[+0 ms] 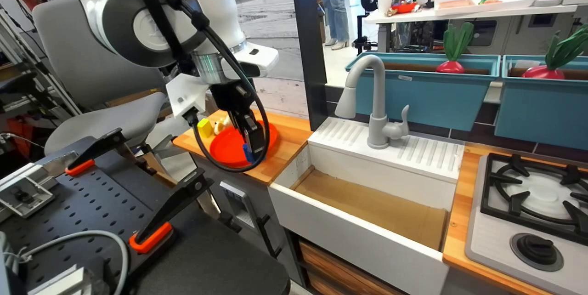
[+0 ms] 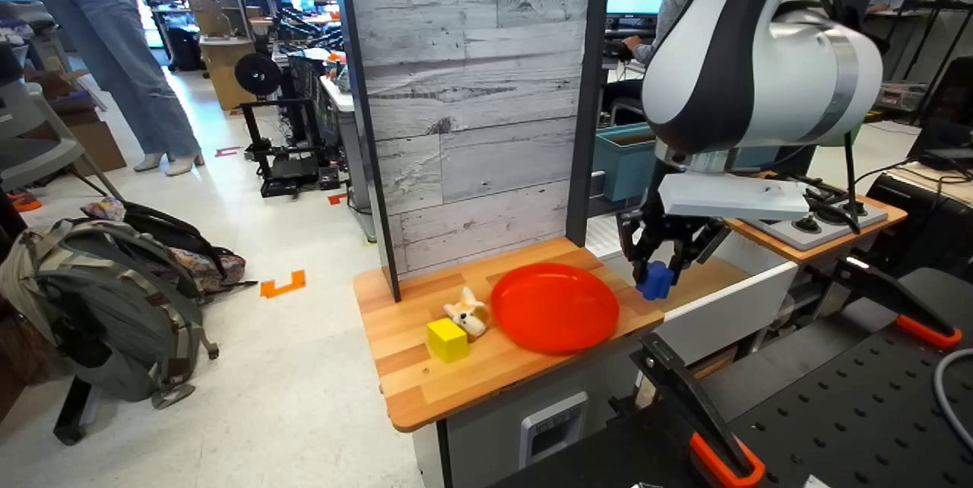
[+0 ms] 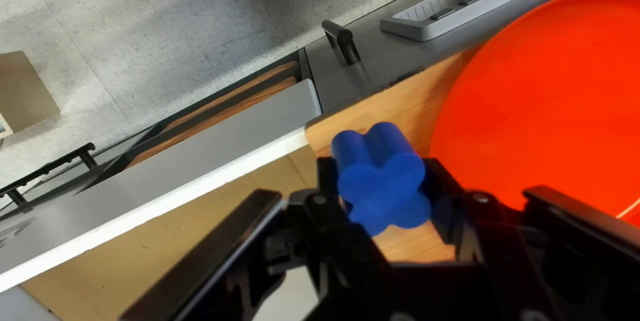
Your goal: Remove the blue block from the orange plate
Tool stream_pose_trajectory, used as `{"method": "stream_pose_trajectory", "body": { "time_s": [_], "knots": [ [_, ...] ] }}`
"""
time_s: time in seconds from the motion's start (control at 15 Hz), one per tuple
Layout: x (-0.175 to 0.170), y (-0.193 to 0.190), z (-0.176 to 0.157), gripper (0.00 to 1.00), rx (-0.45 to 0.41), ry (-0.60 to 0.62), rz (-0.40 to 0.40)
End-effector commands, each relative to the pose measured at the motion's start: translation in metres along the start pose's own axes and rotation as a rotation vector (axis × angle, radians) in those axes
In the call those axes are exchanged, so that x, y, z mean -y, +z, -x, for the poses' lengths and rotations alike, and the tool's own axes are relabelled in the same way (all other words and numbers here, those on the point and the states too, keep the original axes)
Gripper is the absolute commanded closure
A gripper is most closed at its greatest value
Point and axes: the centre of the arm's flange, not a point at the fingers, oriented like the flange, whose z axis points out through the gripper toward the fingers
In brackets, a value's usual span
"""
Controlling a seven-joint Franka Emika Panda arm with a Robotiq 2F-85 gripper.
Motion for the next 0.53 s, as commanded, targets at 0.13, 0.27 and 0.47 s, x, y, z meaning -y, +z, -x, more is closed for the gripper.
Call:
{"method": "stream_pose_trajectory", "body": {
  "time_s": [0.13, 0.27, 0.47],
  "knots": [
    [-0.008, 0.018, -0.013, 0.8, 0.014, 0.023, 0.006],
    [-0.007, 0.024, -0.014, 0.8, 0.021, 0.023, 0.01],
    [-0.005, 0.032, -0.018, 0.8, 0.029, 0.021, 0.011]
  ]
}}
